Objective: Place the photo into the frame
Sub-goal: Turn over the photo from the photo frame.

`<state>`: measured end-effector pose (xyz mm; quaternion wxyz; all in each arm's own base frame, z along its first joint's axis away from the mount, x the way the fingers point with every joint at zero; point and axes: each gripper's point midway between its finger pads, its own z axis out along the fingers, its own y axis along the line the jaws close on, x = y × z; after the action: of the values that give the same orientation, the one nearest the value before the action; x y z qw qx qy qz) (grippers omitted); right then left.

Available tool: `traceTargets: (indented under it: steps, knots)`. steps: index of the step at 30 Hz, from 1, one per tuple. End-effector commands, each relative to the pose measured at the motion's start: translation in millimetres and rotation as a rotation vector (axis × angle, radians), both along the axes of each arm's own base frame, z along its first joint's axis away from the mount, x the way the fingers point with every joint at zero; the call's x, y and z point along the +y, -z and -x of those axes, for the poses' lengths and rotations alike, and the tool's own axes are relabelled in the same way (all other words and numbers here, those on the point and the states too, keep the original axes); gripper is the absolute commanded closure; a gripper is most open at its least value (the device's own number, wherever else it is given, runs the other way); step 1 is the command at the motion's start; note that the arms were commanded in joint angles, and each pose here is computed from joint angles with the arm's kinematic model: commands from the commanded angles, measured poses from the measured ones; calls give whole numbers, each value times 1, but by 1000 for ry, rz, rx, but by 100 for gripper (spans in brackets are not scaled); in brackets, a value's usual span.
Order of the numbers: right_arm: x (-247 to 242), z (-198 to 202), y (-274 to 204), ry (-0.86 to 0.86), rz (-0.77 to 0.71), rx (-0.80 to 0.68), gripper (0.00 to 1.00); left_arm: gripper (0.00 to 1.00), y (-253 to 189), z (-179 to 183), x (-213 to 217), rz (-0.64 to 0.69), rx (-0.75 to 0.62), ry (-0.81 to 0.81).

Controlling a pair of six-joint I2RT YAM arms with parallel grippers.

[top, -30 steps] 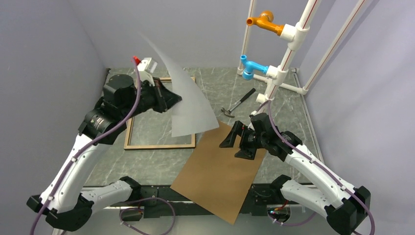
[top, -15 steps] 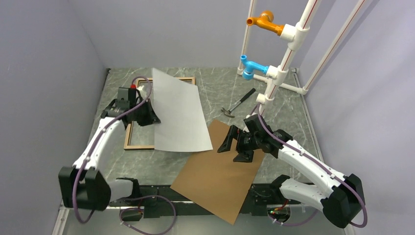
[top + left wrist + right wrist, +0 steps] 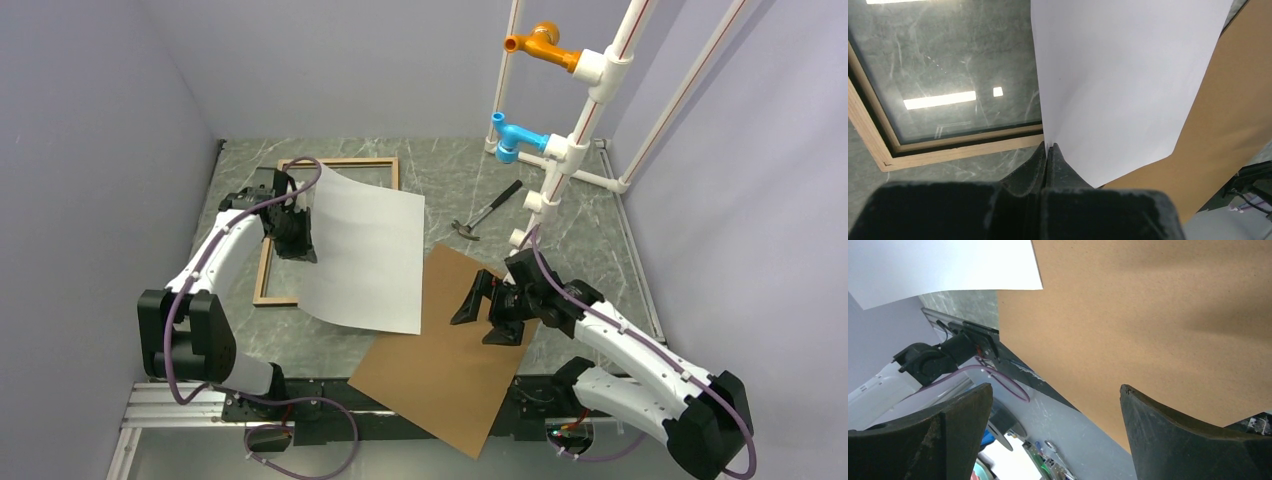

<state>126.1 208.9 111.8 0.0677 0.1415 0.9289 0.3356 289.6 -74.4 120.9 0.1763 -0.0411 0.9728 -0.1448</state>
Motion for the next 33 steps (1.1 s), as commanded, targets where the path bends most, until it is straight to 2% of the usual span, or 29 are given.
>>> traceTargets:
  steps: [1,8,15,24,33]
  knots:
    - [4,1,1,15,-46,0,0,100,0,0,9,-49,-38,40]
    - [11,-2,8,5,-70,-1,0,100,13,13,16,-77,-65,2]
    - [13,-5,15,-49,-32,10,0,100,11,9,21,-97,-66,-32]
    - [6,6,31,-47,-27,28,0,100,-9,-20,31,-125,-131,-112]
    - [9,6,39,-75,-27,45,0,100,-23,-51,66,-139,-173,-207]
